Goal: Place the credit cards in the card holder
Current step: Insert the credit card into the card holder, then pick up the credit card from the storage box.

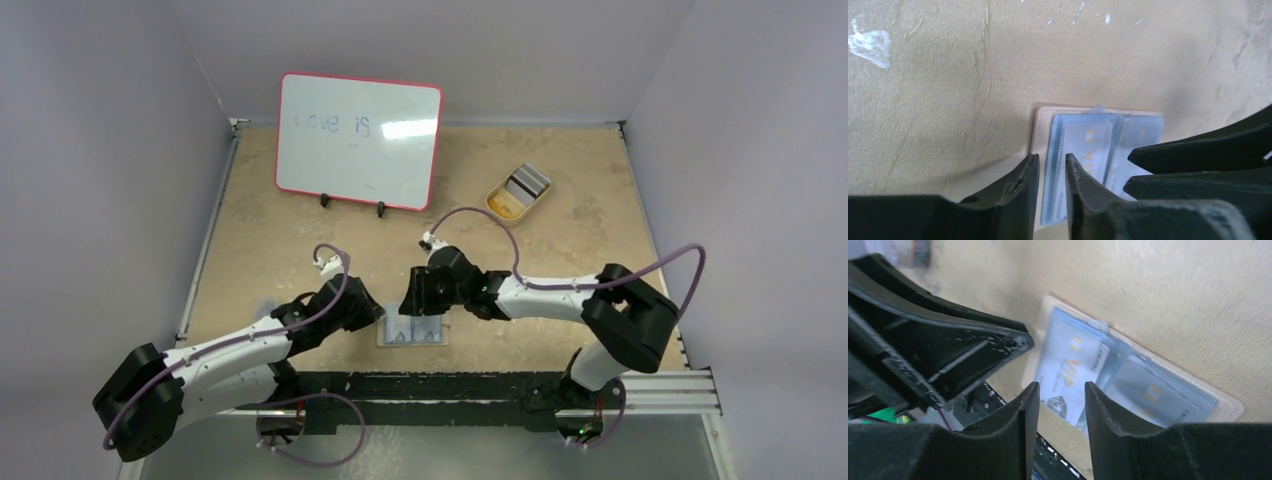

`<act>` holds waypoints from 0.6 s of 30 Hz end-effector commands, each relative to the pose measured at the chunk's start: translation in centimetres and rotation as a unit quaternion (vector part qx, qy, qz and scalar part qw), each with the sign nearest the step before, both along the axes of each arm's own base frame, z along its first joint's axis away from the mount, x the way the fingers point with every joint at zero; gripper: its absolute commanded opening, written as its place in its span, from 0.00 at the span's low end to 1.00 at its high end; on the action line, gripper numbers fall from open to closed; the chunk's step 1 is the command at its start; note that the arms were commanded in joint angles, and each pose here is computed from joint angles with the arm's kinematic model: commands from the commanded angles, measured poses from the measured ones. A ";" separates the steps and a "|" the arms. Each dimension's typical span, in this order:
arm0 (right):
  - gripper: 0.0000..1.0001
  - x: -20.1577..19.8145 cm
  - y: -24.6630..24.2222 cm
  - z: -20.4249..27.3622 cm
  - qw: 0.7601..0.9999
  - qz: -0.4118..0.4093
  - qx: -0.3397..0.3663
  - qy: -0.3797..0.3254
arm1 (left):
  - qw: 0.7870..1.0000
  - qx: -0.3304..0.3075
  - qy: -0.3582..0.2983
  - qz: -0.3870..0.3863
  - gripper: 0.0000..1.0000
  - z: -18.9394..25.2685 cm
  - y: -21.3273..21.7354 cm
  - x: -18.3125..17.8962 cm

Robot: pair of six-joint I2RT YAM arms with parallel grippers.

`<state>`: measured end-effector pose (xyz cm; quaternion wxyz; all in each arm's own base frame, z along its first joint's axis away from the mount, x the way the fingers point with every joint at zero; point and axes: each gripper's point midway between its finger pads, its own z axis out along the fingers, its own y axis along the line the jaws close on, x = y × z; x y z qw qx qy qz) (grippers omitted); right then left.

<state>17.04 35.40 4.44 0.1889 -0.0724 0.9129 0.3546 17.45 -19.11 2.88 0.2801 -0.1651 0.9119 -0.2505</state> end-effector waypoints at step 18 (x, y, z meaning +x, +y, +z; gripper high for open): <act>0.49 21.1 -16.3 12.5 0.869 -0.147 -0.329 -0.338 | 0.994 0.032 -0.091 -0.047 0.59 7.8 0.5 1.5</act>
